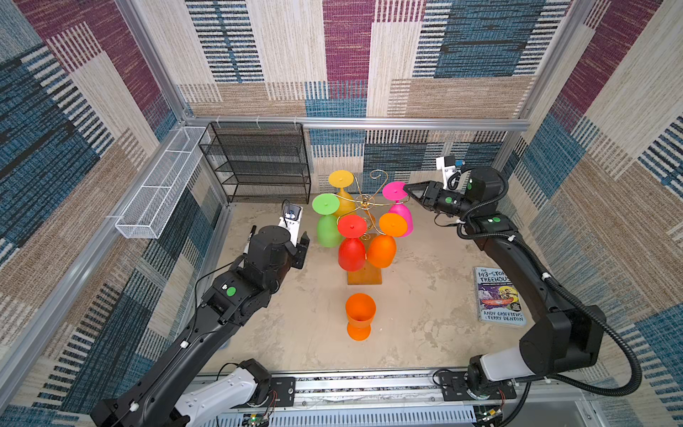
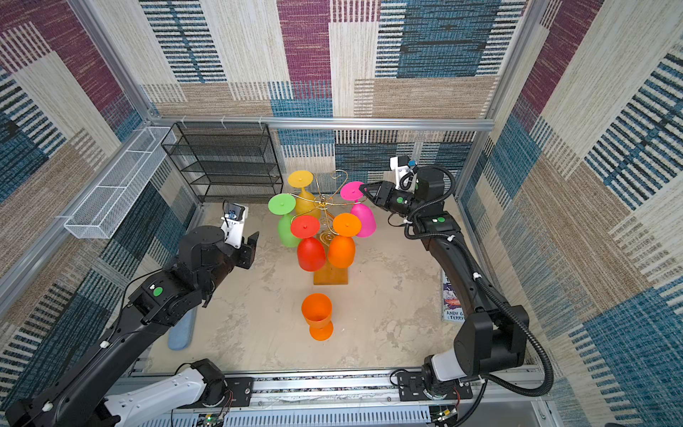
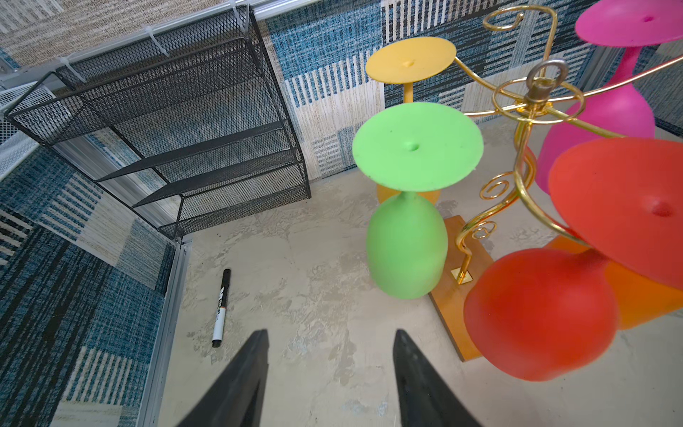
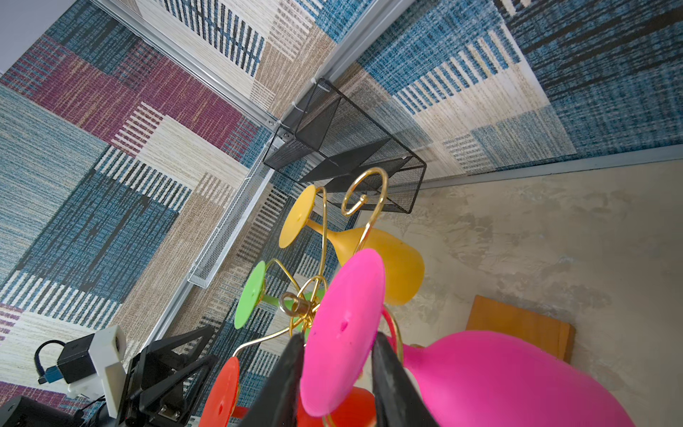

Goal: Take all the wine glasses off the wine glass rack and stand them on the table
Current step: 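Align the right gripper around the pink glass's foot on the rack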

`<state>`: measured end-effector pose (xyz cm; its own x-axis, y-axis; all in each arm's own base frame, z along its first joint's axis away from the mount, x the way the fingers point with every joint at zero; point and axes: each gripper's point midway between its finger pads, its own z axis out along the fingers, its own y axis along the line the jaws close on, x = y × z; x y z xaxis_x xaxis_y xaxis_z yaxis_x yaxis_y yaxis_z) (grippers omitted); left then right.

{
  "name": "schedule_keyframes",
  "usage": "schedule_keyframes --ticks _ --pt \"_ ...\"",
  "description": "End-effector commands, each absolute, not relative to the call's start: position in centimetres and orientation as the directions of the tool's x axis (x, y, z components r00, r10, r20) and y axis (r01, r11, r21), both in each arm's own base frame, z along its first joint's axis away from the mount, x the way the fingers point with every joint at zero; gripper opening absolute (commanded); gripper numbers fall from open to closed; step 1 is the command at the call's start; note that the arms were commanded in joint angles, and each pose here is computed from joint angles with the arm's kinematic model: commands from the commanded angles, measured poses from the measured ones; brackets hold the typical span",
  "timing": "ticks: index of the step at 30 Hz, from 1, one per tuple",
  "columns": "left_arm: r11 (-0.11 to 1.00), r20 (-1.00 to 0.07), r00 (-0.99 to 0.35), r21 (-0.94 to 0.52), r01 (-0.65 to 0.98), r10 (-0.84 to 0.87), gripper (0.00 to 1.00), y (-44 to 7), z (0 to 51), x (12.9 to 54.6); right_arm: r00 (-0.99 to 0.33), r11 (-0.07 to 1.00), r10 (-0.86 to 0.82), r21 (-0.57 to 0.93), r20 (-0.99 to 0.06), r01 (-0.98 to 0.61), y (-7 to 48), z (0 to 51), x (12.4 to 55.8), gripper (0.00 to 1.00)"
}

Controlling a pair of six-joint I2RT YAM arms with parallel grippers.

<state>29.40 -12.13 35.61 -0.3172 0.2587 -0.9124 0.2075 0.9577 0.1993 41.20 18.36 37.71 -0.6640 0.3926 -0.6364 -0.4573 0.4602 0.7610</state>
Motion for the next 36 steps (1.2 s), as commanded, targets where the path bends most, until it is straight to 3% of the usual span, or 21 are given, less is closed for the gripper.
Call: schedule_keyframes --ticks 1,20,28,36 --pt "0.969 -0.928 -0.309 0.15 0.196 0.206 0.57 -12.4 36.0 29.6 -0.67 0.463 0.368 0.752 -0.644 -0.469 18.7 37.7 41.1 0.29" --pt "0.969 -0.925 -0.32 0.146 0.199 0.204 0.56 -12.3 35.6 29.6 -0.693 0.414 0.383 0.784 -0.611 -0.462 19.0 38.7 41.1 0.01" --pt "0.969 -0.925 -0.321 0.142 0.2 0.202 0.56 -12.2 35.5 29.5 -0.732 0.301 0.386 0.827 -0.561 -0.475 19.4 40.0 40.5 0.0" --pt "0.969 -0.925 -0.324 0.141 0.202 0.201 0.56 -12.1 35.3 29.4 -0.719 0.303 0.415 0.83 -0.557 -0.468 18.4 40.7 40.6 0.0"
